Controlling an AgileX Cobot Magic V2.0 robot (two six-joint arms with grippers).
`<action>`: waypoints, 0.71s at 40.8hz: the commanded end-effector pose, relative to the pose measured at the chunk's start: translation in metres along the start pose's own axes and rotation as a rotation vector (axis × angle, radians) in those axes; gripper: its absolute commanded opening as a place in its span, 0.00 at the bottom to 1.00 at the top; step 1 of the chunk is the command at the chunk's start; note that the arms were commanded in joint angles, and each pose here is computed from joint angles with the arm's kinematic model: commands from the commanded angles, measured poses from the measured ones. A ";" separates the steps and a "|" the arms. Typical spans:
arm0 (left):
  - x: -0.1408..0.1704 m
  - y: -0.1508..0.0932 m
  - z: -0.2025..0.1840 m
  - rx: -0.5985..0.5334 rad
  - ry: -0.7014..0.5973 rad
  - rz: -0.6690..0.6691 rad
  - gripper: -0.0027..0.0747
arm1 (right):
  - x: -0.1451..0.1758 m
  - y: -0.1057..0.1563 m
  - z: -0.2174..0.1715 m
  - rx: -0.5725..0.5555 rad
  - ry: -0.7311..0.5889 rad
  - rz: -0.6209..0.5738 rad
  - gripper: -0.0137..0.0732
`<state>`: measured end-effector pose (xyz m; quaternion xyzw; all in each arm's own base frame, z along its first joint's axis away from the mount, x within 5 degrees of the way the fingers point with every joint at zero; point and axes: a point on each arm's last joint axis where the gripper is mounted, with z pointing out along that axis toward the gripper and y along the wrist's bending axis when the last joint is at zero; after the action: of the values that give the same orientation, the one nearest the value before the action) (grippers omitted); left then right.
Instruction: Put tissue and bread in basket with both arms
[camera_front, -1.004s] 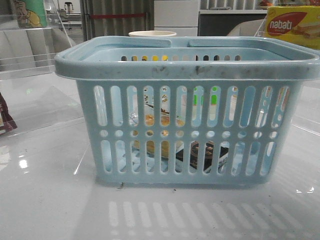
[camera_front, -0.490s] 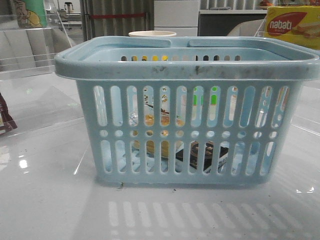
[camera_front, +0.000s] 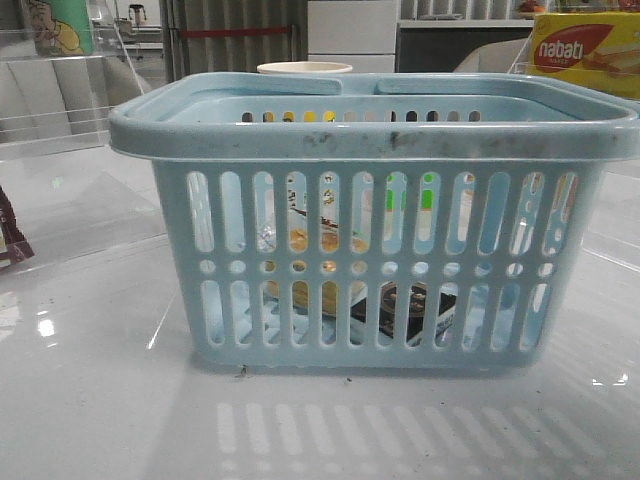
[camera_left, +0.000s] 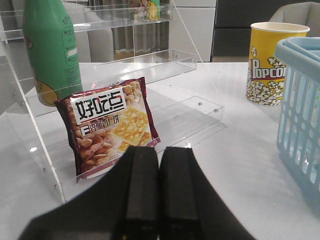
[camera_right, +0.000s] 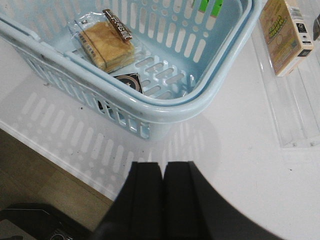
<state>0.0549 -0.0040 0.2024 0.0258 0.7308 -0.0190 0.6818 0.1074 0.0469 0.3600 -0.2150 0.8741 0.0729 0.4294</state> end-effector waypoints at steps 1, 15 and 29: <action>-0.014 0.002 -0.002 -0.019 -0.202 -0.016 0.15 | -0.011 -0.002 -0.005 0.015 -0.082 -0.012 0.22; -0.014 0.003 -0.002 -0.049 -0.219 -0.007 0.15 | -0.011 -0.002 -0.005 0.015 -0.082 -0.012 0.22; -0.014 0.003 -0.002 -0.036 -0.219 -0.008 0.15 | -0.011 -0.002 -0.005 0.015 -0.082 -0.012 0.22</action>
<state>0.0562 -0.0017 0.2070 0.0120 0.6921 -0.0071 0.7217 0.1074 0.0469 0.3600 -0.2150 0.8741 0.0729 0.4294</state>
